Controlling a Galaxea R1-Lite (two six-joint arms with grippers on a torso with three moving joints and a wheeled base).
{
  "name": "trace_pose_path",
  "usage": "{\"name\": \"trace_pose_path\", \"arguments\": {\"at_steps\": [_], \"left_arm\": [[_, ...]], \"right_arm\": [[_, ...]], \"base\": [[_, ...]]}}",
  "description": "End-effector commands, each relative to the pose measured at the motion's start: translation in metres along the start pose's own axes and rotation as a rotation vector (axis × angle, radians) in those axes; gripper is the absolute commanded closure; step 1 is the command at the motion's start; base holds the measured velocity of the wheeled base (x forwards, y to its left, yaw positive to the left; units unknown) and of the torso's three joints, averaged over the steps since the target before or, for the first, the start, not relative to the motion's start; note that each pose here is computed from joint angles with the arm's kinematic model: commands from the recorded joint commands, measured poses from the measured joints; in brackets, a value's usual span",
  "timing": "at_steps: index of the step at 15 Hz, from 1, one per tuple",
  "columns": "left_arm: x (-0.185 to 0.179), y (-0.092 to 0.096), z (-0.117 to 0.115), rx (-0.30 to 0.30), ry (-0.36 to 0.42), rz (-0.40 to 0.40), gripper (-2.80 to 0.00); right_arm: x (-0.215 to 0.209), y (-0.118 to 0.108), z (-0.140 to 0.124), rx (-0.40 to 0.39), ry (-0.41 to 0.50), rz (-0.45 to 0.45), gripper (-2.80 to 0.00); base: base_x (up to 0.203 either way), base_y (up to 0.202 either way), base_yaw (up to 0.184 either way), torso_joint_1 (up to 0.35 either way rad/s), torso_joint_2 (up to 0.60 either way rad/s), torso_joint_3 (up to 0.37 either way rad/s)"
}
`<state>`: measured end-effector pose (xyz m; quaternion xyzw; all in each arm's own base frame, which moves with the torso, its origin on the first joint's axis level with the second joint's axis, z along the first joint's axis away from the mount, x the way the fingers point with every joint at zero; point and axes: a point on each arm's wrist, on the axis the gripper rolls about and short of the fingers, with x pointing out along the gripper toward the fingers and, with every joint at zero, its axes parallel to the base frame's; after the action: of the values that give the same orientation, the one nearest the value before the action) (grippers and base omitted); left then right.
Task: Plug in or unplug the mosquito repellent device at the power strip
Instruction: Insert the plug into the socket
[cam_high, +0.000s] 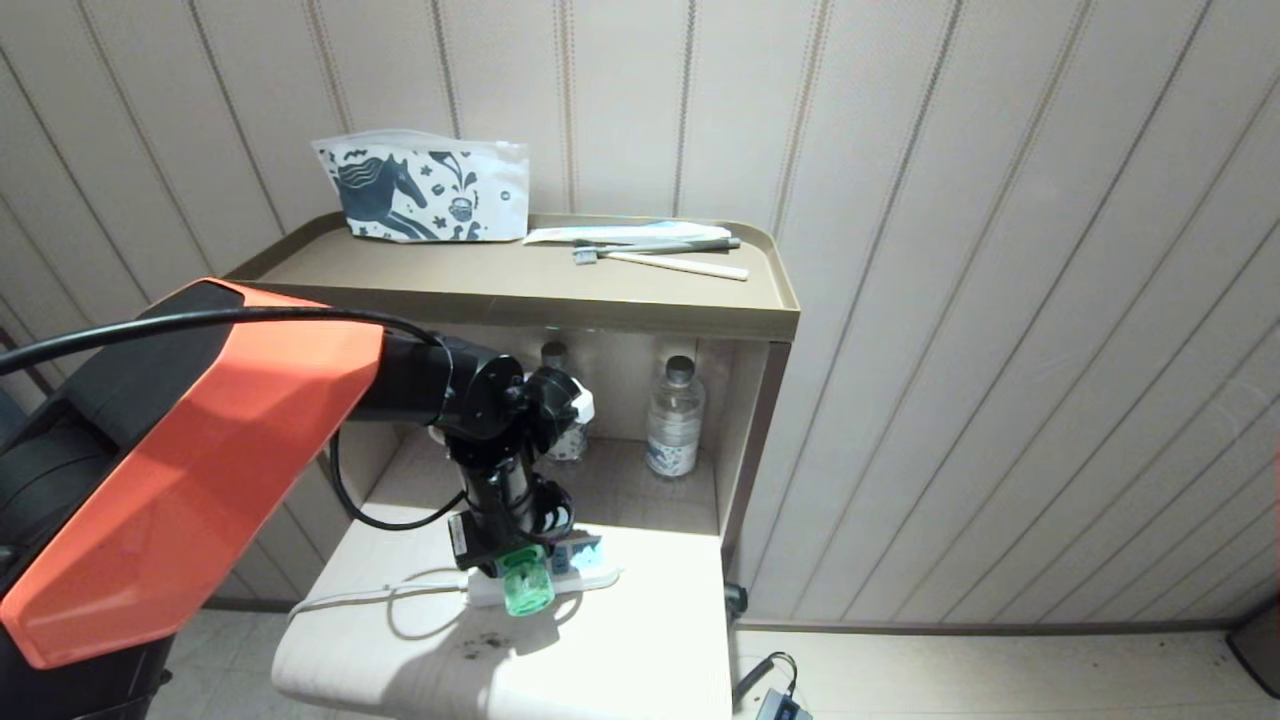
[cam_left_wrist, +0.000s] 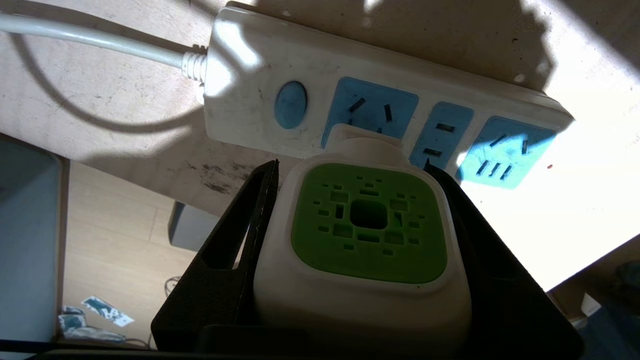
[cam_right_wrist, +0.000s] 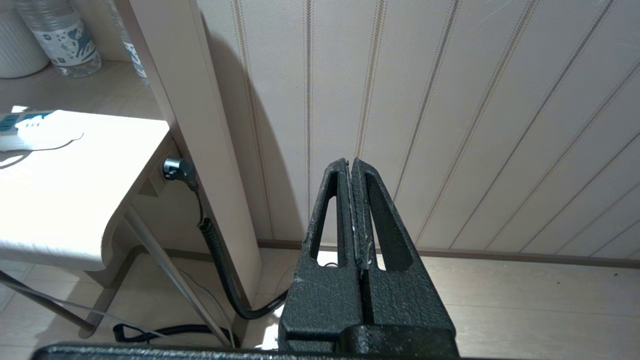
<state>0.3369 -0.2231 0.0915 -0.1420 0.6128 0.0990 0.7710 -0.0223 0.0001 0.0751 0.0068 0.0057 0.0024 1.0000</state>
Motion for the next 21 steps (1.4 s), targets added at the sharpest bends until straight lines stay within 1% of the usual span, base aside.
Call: {"name": "trace_pose_path", "arguments": {"at_steps": [1, 11, 21], "left_arm": [[0.0023, -0.0004, -0.0005, -0.003, 0.005, 0.007, 0.0], [0.0055, -0.0006, -0.0047, 0.005, 0.019, 0.025, 0.0], [-0.0003, -0.001, -0.0084, 0.013, 0.025, 0.02, 0.0]], "right_arm": [[0.0, 0.0, 0.0, 0.0, -0.001, 0.0, 0.0], [0.0, 0.0, 0.0, 0.0, -0.001, 0.001, 0.0], [0.0, 0.0, -0.0001, 0.0, 0.001, 0.0, 0.0]], "base": [[0.0, 0.0, 0.0, 0.0, 0.0, 0.0], [0.0, 0.0, 0.0, 0.0, 0.0, 0.0], [0.0, 0.0, 0.0, 0.0, 0.0, 0.0]]}}
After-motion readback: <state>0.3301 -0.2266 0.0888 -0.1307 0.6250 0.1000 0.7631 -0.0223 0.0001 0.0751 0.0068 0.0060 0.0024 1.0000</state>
